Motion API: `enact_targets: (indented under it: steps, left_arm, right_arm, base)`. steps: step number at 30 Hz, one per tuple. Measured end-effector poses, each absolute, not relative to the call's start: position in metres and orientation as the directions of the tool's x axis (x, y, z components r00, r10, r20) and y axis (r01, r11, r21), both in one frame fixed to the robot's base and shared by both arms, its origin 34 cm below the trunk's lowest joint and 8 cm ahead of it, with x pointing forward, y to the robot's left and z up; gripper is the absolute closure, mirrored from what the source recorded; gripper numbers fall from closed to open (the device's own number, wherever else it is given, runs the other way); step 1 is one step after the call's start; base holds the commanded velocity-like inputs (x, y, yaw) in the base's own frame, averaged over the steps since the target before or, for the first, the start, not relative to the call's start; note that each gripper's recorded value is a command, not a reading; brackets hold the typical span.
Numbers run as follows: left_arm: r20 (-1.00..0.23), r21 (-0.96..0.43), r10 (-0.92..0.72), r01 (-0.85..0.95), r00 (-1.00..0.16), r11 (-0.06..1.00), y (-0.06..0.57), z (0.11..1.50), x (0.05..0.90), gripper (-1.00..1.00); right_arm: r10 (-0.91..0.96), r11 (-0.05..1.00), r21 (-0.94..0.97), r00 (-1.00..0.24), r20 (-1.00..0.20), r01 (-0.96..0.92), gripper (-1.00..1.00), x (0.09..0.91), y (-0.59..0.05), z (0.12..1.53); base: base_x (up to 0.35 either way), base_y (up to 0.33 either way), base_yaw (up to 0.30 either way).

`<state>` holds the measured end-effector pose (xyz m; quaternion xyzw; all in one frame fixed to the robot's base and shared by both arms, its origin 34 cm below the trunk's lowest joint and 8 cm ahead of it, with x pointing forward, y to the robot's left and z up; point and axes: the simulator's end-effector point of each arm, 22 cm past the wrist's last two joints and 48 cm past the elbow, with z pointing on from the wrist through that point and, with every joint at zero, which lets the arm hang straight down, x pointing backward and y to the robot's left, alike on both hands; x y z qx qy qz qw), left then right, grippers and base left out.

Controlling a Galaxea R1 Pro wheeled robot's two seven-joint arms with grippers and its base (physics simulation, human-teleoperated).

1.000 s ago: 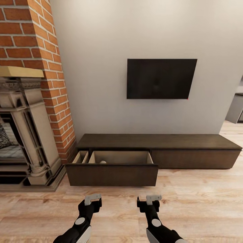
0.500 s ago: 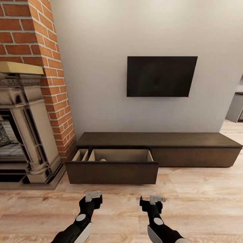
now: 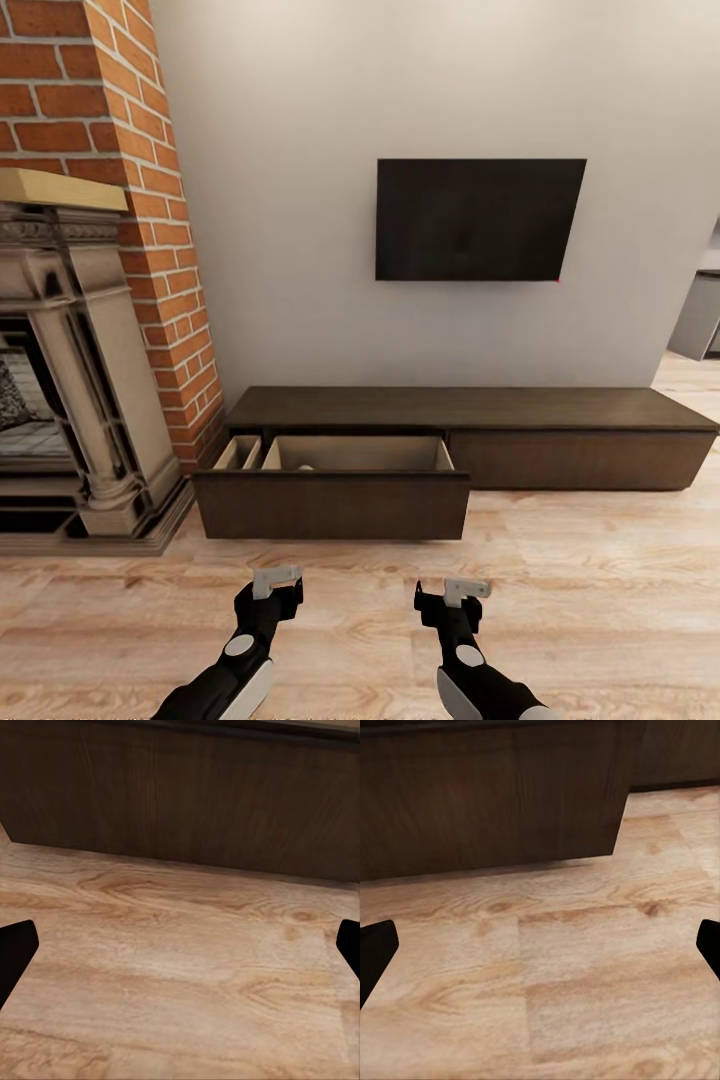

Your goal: Place each of the two pumpkins and all three candles from the living room inside a cabinet in the living room (use any cabinet), then make sure every cabinet is closed, and position the cauldron so it is next to a table in the living room.

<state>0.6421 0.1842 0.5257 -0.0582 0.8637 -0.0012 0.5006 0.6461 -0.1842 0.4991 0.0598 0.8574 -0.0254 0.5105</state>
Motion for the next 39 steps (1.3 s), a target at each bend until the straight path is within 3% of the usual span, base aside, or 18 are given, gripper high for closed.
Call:
enact_targets:
  steps: [14, 39]
  left_arm:
    - [-0.863, -0.057, -0.099, -0.1, -0.495, 0.993, 0.1852, 0.5155, 0.6395, -1.0]
    - [-0.86, -0.055, -0.098, -0.101, -0.5, 0.993, 0.186, 0.5141, 0.6385, -1.0]
  right_arm:
    - [0.078, 0.991, 0.018, -0.47, -0.879, 0.129, -1.0, 0.6445, -0.1843, 0.491]
    - [0.078, 0.991, 0.019, -0.469, -0.88, 0.13, -1.0, 0.6445, -0.1843, 0.4914]
  base:
    - [0.018, 0.0, 0.0]
    - [0.316, 0.0, 0.0]
